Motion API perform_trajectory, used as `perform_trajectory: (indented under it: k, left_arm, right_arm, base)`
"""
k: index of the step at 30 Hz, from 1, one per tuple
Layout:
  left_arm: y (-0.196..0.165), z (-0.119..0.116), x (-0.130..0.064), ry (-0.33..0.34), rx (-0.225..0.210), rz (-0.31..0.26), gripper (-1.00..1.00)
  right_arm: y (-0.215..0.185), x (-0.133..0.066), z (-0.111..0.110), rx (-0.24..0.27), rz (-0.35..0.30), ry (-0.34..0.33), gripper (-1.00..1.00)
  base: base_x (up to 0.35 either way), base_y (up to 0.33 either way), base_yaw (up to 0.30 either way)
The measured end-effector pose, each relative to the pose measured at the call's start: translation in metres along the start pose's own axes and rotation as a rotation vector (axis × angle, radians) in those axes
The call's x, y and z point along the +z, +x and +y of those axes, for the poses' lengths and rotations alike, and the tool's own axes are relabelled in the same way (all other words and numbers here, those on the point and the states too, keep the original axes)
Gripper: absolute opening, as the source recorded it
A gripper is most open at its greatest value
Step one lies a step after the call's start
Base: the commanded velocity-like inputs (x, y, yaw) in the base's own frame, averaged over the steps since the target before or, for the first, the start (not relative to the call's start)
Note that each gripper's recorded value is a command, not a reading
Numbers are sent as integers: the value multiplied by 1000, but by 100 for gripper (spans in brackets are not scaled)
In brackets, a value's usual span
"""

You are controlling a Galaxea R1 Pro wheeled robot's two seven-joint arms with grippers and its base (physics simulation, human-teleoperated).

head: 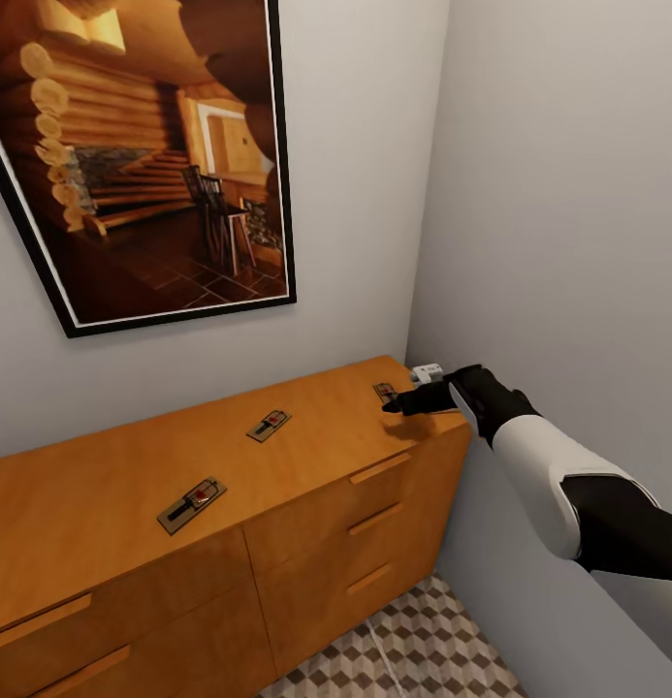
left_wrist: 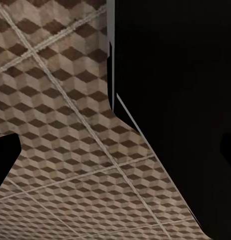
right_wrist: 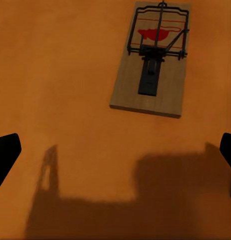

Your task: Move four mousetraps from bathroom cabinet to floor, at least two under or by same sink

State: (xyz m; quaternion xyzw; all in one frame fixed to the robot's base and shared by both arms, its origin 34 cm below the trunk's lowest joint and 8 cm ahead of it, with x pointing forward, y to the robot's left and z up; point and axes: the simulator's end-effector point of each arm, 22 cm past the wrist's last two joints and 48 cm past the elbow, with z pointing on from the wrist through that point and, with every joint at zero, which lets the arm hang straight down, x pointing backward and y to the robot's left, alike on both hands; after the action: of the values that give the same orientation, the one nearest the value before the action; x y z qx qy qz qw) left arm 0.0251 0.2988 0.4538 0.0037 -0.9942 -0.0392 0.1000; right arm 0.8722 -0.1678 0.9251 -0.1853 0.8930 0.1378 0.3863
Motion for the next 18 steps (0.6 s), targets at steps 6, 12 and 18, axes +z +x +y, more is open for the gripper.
perform_trajectory:
  k: [6, 12, 18]
  left_arm:
    - [0, 0, 0, 0, 0, 0, 100]
    - [0, 0, 0, 0, 0, 0, 100]
    - [0, -2, 0, 2, 0, 0, 100]
  right_arm:
    - [0, 0, -1, 1, 0, -2, 100]
    - [0, 0, 0, 0, 0, -2, 100]
    - [0, -1, 0, 0, 0, -2, 100]
  base:
    - [0, 0, 0]
    - [0, 0, 0]
    - [36, 0, 0]
